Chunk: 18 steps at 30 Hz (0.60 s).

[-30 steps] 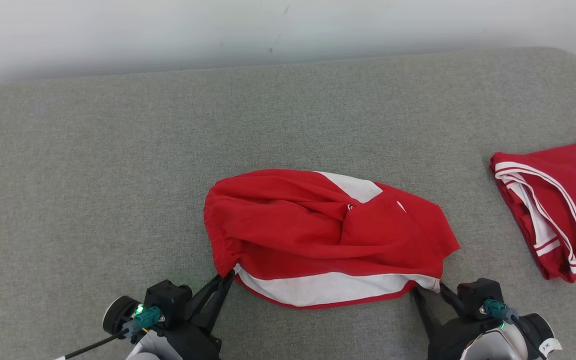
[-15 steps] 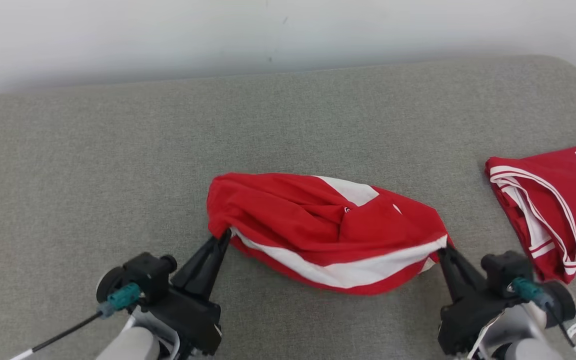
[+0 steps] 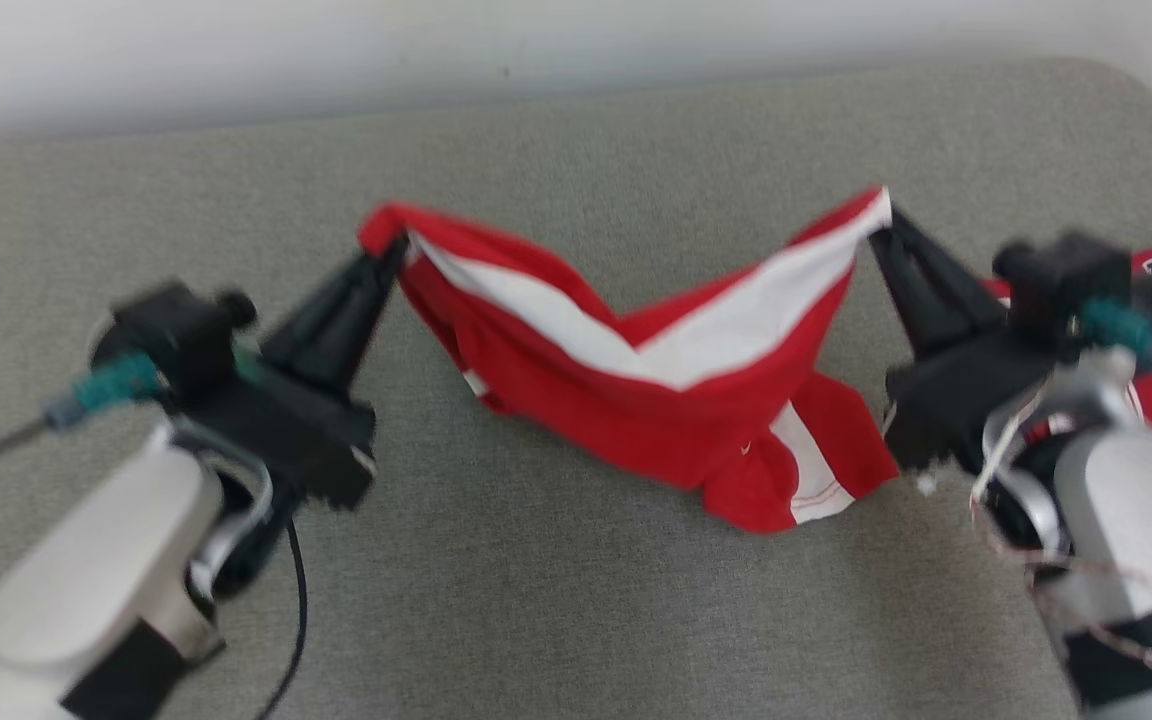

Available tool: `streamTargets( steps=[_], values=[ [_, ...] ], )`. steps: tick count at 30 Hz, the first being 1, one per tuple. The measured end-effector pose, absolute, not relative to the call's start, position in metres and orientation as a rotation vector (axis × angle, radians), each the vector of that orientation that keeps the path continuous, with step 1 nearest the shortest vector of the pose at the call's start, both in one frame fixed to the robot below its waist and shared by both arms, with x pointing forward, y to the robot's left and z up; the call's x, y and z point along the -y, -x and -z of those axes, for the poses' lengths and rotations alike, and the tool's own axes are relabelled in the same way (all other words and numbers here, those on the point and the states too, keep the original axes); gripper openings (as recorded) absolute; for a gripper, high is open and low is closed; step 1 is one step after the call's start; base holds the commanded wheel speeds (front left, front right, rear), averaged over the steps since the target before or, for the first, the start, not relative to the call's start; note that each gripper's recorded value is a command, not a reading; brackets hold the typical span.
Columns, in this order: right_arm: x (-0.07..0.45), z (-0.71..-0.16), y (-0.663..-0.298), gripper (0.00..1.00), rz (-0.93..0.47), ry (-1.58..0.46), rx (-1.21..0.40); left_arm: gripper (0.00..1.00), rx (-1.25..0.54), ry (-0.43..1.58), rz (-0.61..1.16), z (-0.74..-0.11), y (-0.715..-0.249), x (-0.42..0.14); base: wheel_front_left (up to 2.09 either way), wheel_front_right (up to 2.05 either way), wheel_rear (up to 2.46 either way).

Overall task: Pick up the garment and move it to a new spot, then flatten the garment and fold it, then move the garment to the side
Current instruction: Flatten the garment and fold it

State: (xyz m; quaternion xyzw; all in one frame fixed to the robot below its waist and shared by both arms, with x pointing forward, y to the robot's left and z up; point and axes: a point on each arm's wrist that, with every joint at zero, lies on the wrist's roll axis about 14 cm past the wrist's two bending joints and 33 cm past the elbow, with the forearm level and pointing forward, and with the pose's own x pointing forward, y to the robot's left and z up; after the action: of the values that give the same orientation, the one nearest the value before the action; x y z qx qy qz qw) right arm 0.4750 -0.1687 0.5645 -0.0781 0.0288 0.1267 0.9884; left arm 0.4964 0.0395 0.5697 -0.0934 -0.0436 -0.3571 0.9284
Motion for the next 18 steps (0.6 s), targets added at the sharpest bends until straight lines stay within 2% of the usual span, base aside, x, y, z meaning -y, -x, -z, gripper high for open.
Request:
streamTargets(
  steps=[5,8,11,18],
  values=[
    [0.161,-0.596,-0.526,0.0,-0.287,0.161,-0.011,0.0,0.149,0.237,0.709,-0.61,-0.549,-0.047,0.0,0.0,0.0],
    [0.163,-0.617,-0.561,0.0,-0.283,0.178,0.03,0.0,0.202,0.147,0.671,-0.631,-0.587,-0.062,0.0,0.0,0.0],
    [0.168,-0.639,-0.594,0.0,-0.264,0.198,0.084,0.0,0.251,0.157,0.642,-0.65,-0.618,-0.068,0.0,0.0,0.0],
    [0.189,-0.684,-0.659,0.0,-0.173,0.307,0.261,0.0,0.383,0.292,0.54,-0.678,-0.678,-0.084,0.0,0.0,0.0]
  ],
)
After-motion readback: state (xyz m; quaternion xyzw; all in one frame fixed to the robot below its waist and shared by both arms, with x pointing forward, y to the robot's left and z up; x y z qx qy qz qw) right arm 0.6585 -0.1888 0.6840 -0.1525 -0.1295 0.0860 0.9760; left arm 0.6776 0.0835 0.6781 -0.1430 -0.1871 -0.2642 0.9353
